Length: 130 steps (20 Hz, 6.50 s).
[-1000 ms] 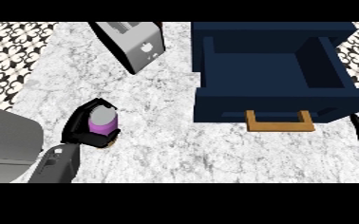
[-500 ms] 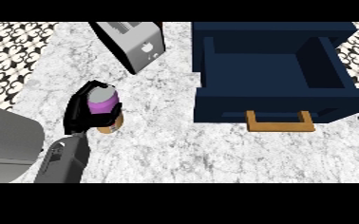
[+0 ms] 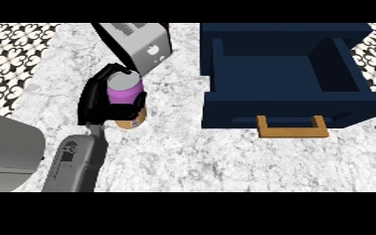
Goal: Pick up the can, place it into the drawer and close the drawer
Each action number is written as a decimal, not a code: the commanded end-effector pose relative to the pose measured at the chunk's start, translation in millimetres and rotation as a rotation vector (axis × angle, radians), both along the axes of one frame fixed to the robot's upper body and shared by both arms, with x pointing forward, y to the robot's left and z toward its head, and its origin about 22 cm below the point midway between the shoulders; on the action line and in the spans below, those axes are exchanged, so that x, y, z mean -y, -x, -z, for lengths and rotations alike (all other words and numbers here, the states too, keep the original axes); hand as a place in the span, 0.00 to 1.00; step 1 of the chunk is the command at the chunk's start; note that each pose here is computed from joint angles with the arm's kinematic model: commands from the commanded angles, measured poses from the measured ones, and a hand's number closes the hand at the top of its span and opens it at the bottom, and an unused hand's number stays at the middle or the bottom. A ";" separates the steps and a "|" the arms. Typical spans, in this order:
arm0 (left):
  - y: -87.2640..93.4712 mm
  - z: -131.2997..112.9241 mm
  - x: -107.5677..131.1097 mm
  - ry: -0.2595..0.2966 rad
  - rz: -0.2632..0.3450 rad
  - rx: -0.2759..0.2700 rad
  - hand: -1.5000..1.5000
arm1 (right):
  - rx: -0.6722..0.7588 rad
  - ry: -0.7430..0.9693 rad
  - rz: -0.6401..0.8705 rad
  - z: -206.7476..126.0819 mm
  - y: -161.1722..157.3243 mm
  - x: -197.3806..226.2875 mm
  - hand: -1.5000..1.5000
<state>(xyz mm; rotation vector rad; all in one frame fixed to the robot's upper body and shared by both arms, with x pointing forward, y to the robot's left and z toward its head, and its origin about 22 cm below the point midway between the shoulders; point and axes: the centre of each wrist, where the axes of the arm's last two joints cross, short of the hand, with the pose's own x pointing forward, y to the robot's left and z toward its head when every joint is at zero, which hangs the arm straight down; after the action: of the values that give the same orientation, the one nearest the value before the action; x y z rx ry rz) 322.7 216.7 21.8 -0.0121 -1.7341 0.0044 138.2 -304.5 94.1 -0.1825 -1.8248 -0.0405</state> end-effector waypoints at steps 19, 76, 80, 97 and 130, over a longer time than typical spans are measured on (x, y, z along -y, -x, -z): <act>-52.5 -189.0 155.7 -0.074 0.107 0.108 1.00 | 0.015 0.016 -0.018 -0.5 -3.7 -2.8 0.00; -105.5 -135.3 219.7 -0.364 -0.091 0.049 0.00 | 0.048 0.035 -0.084 -9.6 -40.3 -9.1 0.00; -108.1 -140.9 219.8 -0.349 -0.117 0.048 0.00 | 0.056 0.018 -0.083 -17.9 -46.6 -18.1 0.00; -101.3 -143.9 227.0 -0.223 -0.123 0.032 0.00 | 0.194 0.425 -0.072 -51.4 -45.0 -17.1 0.00; -96.6 -204.6 187.3 -0.164 -0.152 0.050 0.00 | 0.033 1.140 0.105 63.8 -161.6 -82.3 0.00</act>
<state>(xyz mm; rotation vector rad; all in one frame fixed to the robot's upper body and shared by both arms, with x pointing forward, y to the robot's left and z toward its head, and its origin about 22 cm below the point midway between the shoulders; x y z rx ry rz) 423.2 16.9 214.7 0.2332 -1.7848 -0.0334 284.3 -227.5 49.6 -1.0599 -1.7094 0.9239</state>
